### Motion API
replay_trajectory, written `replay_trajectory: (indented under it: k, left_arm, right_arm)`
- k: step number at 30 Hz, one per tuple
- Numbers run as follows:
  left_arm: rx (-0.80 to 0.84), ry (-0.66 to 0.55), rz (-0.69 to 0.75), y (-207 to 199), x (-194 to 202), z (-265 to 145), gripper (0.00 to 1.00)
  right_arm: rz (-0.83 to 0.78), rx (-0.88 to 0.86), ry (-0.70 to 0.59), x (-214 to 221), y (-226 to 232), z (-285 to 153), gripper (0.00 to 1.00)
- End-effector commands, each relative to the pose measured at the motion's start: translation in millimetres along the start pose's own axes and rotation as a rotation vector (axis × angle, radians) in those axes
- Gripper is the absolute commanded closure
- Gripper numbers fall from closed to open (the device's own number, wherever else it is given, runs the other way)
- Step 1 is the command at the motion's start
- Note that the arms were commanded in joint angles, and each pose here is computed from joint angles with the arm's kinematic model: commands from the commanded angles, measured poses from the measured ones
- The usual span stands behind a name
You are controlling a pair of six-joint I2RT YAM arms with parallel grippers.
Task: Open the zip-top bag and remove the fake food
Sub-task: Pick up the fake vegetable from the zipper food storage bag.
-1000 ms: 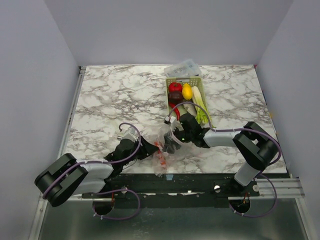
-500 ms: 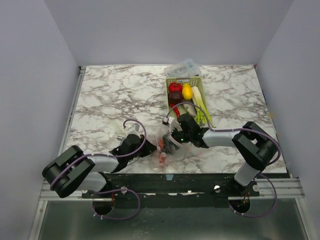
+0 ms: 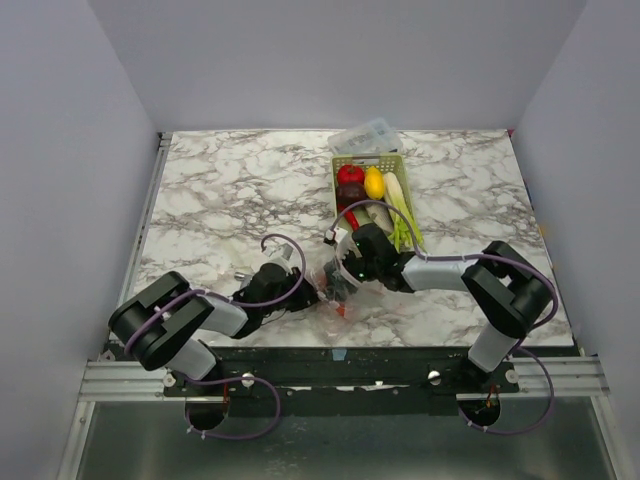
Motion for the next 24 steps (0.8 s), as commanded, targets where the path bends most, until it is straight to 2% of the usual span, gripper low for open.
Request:
replay_trajectory:
  k: [1, 2, 5, 8, 12, 24]
  left_arm:
    - [0.053, 0.061, 0.02, -7, 10, -2, 0.89]
    - [0.053, 0.053, 0.019, -7, 9, -3, 0.89]
    - [0.031, 0.031, 0.013, -1, 9, -9, 0.89]
    - [-0.001, 0.0, 0.002, 9, 7, -15, 0.91]
    - [-0.041, -0.041, -0.025, 23, 5, -25, 0.95]
    - [-0.131, -0.131, -0.046, 42, -8, -43, 1.0]
  right_arm:
    - [0.011, 0.016, 0.107, 24, -2, 6, 0.51]
    - [0.006, 0.025, 0.113, 24, -4, 6, 0.59]
    - [-0.002, 0.046, 0.109, 22, -6, 5, 0.73]
    - [-0.011, 0.05, 0.09, 14, -5, 1, 0.8]
    - [-0.021, 0.018, 0.039, 0, -5, -9, 0.83]
    - [-0.076, -0.092, -0.082, -26, -7, -45, 0.85]
Point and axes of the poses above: each gripper's point midway between its finger pads, its own z axis out along the fingers, its own y axis along the line the jaws close on, x = y × z, the point moved 4 cm from there along -z, back along the fingers, and after that the axes turned 8 degrees about -z, right-handed, at the moved point
